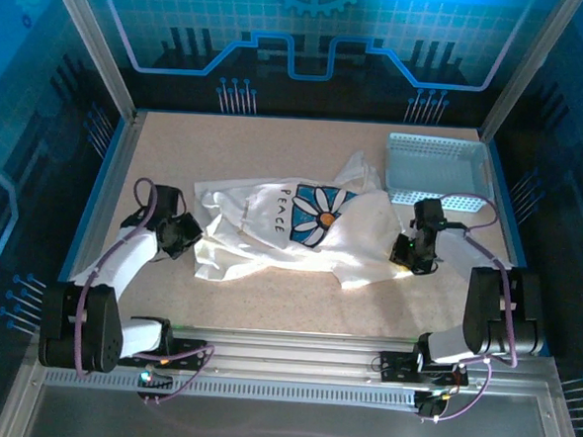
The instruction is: Fold the inside-out t-shirt
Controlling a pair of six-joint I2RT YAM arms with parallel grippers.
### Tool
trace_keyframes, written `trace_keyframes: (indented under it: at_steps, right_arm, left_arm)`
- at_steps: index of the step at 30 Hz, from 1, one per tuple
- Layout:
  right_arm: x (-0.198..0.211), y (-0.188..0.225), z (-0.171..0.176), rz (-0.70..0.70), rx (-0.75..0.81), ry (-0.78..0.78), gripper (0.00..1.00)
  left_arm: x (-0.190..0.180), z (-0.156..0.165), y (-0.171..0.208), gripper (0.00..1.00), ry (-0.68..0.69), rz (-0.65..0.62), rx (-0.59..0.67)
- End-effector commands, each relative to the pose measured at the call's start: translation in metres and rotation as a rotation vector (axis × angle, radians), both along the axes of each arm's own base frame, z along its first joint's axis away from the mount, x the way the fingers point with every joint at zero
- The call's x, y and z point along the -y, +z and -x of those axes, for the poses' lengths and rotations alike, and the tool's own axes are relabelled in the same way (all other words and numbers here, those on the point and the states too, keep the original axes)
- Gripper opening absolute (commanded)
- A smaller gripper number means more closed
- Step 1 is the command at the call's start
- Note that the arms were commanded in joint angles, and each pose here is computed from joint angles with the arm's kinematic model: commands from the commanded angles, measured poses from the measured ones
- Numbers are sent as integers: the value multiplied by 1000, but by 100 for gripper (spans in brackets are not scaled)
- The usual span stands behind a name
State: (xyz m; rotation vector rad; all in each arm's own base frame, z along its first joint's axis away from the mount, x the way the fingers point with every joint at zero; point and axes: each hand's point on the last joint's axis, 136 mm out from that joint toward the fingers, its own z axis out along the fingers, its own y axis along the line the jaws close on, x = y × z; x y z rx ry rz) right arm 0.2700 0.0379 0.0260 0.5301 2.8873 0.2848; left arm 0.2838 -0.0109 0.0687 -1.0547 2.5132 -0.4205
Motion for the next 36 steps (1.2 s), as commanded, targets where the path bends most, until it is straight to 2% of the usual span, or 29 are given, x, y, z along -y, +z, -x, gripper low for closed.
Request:
trace_keyframes:
  at_steps: [1, 4, 6, 9, 12, 17, 27, 32, 36]
  right_arm:
    - [-21, 12, -10, -35, 36, 39, 11]
    - [-34, 17, -11, -28, 42, 78, 10]
    - [-28, 21, -11, 25, 53, 73, 28]
    - [2, 27, -11, 81, 67, 20, 47]
    - [21, 26, -9, 63, 61, -29, 60]
    - [10, 9, 0, 21, 4, -8, 65]
    - [-39, -10, 9, -53, -41, 100, 48]
    - [-46, -7, 11, -43, -41, 129, 25]
    - [-40, 14, 8, 20, 10, 127, 6]
  left_arm:
    - [-18, -2, 20, 0, 26, -35, 30]
    - [-30, -6, 31, 0, 56, -32, 55]
    - [-34, -10, 37, 0, 68, -22, 76]
    - [-36, -12, 39, 0, 71, -14, 75]
    - [-41, -11, 41, 0, 94, -11, 79]
    - [-53, -15, 47, 0, 143, -1, 94]
    - [-57, -18, 48, 0, 150, 7, 85]
    - [-55, -18, 44, 0, 147, 17, 76]
    - [-56, -18, 48, 0, 149, 15, 79]
